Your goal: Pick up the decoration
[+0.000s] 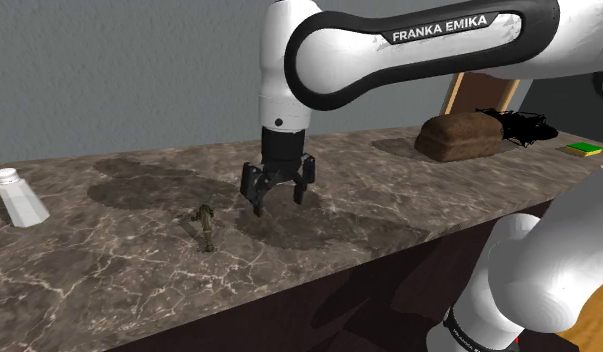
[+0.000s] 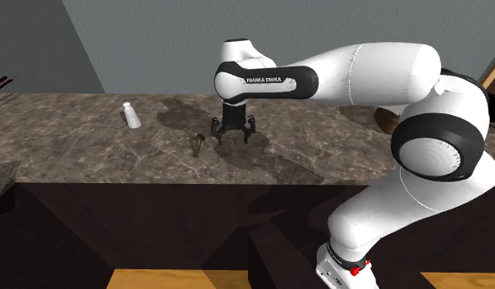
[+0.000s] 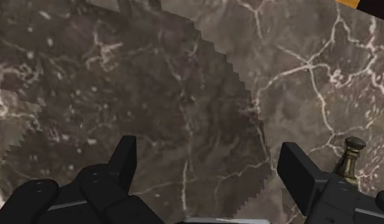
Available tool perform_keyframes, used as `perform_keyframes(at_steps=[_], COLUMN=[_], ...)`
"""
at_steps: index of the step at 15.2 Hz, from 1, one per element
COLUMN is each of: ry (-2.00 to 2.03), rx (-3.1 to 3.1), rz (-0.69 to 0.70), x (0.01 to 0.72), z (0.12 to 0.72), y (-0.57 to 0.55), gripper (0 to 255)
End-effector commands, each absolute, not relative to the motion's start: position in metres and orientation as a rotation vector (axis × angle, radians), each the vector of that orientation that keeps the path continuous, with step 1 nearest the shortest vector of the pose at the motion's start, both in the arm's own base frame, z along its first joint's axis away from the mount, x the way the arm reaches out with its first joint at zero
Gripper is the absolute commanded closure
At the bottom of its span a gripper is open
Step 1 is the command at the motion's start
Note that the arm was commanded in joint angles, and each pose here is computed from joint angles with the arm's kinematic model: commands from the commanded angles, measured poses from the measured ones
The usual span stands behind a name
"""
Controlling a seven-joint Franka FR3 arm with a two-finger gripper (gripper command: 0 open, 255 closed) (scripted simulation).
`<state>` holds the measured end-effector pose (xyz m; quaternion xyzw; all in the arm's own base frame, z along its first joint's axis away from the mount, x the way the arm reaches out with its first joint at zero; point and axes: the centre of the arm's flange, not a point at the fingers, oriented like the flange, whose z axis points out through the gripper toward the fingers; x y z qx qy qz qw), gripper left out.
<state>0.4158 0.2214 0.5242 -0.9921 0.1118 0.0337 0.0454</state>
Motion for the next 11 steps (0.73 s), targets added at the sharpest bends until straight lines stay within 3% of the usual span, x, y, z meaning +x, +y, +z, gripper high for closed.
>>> perform_keyframes(at_steps=[1,11], ry=[0.372,0.49], rx=[-3.01,-2.929], rz=[0.091,0.037], x=[0.429,0.49], z=[0.524,0.518], y=[0.241,0.323], gripper=[0,0])
